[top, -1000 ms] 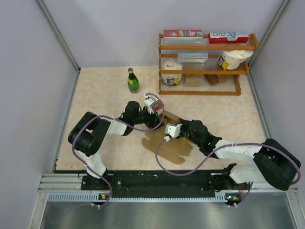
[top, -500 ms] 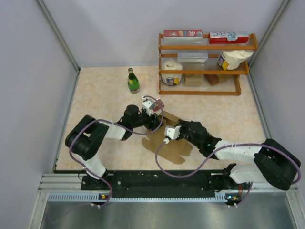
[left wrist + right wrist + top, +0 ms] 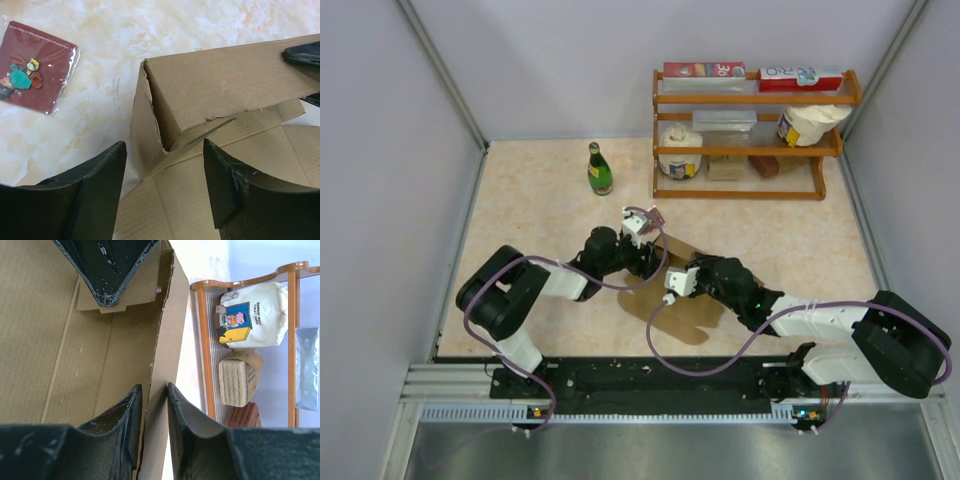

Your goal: Fold the paper box

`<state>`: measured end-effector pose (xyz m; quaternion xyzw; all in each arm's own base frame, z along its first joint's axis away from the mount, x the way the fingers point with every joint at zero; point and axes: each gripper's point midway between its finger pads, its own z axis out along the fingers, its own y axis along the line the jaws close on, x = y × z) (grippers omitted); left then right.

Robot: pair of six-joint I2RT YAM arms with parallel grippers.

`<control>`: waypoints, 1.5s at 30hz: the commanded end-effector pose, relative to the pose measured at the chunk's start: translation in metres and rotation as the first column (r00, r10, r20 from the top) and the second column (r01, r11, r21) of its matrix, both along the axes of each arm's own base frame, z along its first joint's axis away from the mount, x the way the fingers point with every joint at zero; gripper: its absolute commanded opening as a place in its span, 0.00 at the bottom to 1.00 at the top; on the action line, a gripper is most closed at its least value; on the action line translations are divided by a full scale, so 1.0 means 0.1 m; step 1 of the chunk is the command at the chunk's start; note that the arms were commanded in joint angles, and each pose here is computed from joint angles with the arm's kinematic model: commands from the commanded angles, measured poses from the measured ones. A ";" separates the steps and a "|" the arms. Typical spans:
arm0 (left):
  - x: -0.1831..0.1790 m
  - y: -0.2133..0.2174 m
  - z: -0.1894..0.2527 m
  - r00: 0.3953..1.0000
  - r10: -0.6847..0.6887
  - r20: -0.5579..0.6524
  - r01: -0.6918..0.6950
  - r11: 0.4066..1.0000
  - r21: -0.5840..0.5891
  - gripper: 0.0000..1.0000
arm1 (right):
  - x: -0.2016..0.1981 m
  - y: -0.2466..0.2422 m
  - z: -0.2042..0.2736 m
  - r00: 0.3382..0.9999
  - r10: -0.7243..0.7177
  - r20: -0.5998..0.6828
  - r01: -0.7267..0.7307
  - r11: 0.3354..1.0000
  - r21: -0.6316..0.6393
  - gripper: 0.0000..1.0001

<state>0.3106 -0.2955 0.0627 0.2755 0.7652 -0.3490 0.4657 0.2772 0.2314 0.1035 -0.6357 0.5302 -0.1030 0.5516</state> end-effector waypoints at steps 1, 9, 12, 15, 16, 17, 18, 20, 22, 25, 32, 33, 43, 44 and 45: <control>0.09 0.03 0.21 0.994 0.061 0.089 -0.060 0.998 -0.017 0.67 | -0.08 0.09 0.02 0.999 0.034 -0.019 -0.033 0.999 0.043 0.27; 0.11 0.00 0.23 0.991 0.088 0.105 -0.086 0.996 -0.016 0.66 | -0.12 0.11 0.01 0.998 0.050 -0.040 -0.047 0.997 0.068 0.33; 0.13 -0.02 0.24 0.989 0.092 0.112 -0.091 0.996 -0.014 0.66 | -0.13 0.12 0.02 0.998 0.052 -0.038 -0.049 0.996 0.075 0.34; 0.14 -0.04 0.23 0.988 0.095 0.117 -0.095 0.995 -0.007 0.65 | -0.14 0.12 0.00 0.998 0.055 -0.044 -0.052 0.996 0.076 0.34; 0.15 -0.03 0.23 0.988 0.101 0.118 -0.101 0.995 -0.005 0.64 | -0.14 0.12 0.00 0.998 0.055 -0.044 -0.052 0.996 0.076 0.34; 0.15 -0.02 0.21 0.988 0.105 0.116 -0.105 0.994 -0.002 0.64 | -0.14 0.12 0.00 0.998 0.055 -0.044 -0.052 0.996 0.076 0.34; 0.15 -0.02 0.21 0.987 0.111 0.119 -0.111 0.994 -0.001 0.64 | -0.14 0.12 0.00 0.997 0.056 -0.046 -0.052 0.996 0.076 0.34; 0.16 -0.01 0.23 0.984 0.122 0.133 -0.122 0.992 -0.012 0.64 | -0.14 0.12 0.01 0.997 0.056 -0.045 -0.052 0.996 0.077 0.34; 0.17 -0.01 0.23 0.980 0.137 0.142 -0.135 0.991 -0.018 0.63 | -0.14 0.13 0.01 0.998 0.057 -0.042 -0.053 0.995 0.079 0.34; 0.18 -0.02 0.24 0.974 0.158 0.160 -0.156 0.987 -0.030 0.63 | -0.14 0.13 0.02 0.997 0.057 -0.044 -0.054 0.995 0.080 0.34; 0.19 -0.05 0.23 0.966 0.178 0.186 -0.175 0.984 -0.032 0.63 | -0.14 0.15 0.03 0.997 0.064 -0.052 -0.059 0.994 0.091 0.34; 0.20 -0.06 0.23 0.965 0.178 0.195 -0.176 0.984 -0.028 0.63 | -0.14 0.15 0.04 0.997 0.063 -0.053 -0.058 0.994 0.095 0.34; 0.23 0.01 0.16 0.925 0.261 0.276 -0.283 0.958 0.042 0.60 | -0.14 0.20 0.04 0.995 0.071 -0.064 -0.063 0.991 0.116 0.35; 0.24 0.03 0.15 0.922 0.270 0.278 -0.293 0.955 0.043 0.59 | -0.15 0.21 0.03 0.995 0.071 -0.067 -0.063 0.991 0.118 0.35; 0.24 0.04 0.15 0.919 0.276 0.281 -0.299 0.954 0.040 0.59 | -0.14 0.21 0.04 0.995 0.070 -0.068 -0.062 0.991 0.121 0.35</control>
